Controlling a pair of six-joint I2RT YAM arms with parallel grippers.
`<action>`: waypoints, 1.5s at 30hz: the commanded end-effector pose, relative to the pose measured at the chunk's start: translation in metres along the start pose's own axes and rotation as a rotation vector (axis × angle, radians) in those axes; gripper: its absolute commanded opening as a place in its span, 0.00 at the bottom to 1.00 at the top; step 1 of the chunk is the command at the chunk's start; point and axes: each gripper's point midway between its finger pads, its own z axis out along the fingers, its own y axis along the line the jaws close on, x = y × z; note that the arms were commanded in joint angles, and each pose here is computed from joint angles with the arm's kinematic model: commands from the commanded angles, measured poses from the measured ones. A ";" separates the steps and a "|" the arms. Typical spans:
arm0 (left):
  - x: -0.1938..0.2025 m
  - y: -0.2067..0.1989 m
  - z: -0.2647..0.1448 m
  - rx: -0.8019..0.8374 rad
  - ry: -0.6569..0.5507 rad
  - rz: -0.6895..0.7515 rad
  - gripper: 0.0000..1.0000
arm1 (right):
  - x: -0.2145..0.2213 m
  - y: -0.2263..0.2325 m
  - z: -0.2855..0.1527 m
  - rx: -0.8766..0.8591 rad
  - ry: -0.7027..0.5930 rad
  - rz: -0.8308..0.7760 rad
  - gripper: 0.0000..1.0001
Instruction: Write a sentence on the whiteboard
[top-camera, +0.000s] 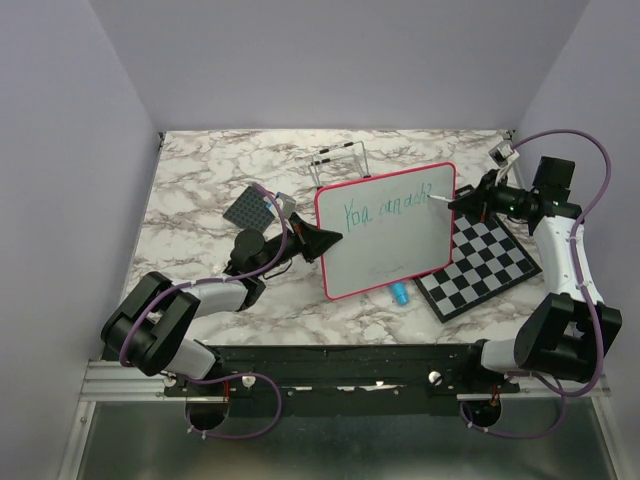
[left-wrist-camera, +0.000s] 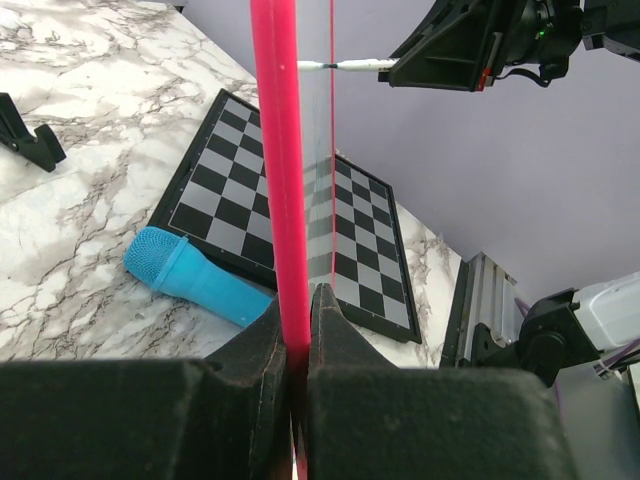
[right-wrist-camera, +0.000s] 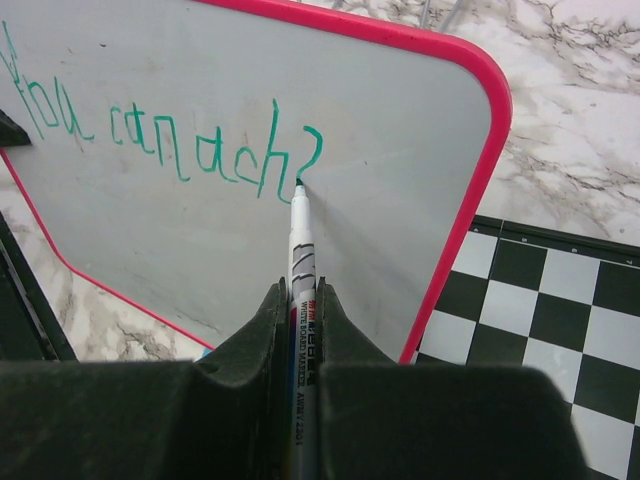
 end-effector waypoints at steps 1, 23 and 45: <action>0.023 0.013 -0.006 -0.024 0.087 0.095 0.00 | -0.006 -0.011 -0.004 0.065 -0.012 -0.008 0.01; 0.023 0.013 -0.002 -0.017 0.090 0.095 0.00 | 0.028 0.003 -0.005 -0.001 0.068 0.011 0.01; 0.025 0.013 -0.005 -0.020 0.093 0.092 0.00 | -0.004 -0.021 -0.011 0.112 0.012 0.006 0.00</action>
